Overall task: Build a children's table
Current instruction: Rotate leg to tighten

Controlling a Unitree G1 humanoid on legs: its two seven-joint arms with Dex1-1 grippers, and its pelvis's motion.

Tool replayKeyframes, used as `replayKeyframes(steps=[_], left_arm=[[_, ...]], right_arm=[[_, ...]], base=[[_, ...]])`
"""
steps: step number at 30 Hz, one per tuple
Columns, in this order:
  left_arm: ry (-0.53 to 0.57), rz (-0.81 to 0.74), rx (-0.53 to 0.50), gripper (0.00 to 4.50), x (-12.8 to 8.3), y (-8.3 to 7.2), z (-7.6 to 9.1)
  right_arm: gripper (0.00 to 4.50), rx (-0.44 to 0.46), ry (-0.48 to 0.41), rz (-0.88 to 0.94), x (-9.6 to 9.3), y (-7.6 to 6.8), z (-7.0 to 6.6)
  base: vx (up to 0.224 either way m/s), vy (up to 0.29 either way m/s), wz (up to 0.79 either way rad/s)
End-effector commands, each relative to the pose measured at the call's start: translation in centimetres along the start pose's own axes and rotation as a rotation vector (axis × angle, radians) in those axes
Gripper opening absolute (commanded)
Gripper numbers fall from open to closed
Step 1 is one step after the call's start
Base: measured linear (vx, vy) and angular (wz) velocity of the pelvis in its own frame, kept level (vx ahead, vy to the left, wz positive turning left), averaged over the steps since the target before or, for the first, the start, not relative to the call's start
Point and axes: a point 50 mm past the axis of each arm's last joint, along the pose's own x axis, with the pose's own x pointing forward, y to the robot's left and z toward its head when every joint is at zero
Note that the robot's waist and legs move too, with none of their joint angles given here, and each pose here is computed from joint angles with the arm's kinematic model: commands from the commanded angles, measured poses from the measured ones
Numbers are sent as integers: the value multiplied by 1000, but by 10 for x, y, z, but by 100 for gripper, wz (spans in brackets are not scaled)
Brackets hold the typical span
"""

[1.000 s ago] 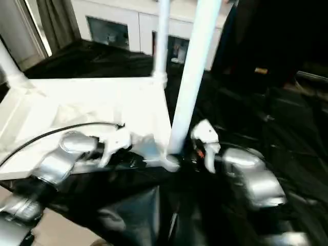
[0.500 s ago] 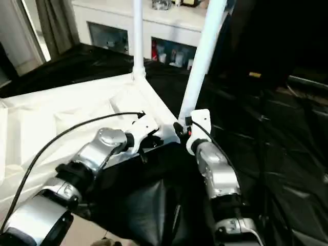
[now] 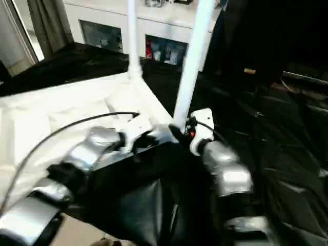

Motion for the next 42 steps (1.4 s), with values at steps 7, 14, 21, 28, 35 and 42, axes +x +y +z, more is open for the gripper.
replayKeyframes(steps=[7, 14, 21, 28, 35, 42], left_arm=[[-95, -219, 31, 0, -15, -17, 4], [-87, -259, 28, 0, -27, -20, -1], [-89, -276, 17, 0, -30, -24, -2], [-91, -286, 10, 0, -29, -26, 0], [-84, -294, -1, 0, -29, -29, -2], [-35, 5, -81, 0, -10, -9, -5]], right_arm=[[313, -63, 71, 272, -19, 12, 0], [313, -89, 123, 372, -32, 14, -2], [248, -69, 117, 390, -32, 14, -1], [222, -59, 115, 398, -33, 14, -1], [216, -48, 115, 403, -34, 16, -3], [215, 35, 79, 50, -15, -2, -16]], base=[[51, -23, 4], [0, 0, 0], [0, 0, 0], [0, 0, 0], [0, 0, 0], [0, 0, 0]])
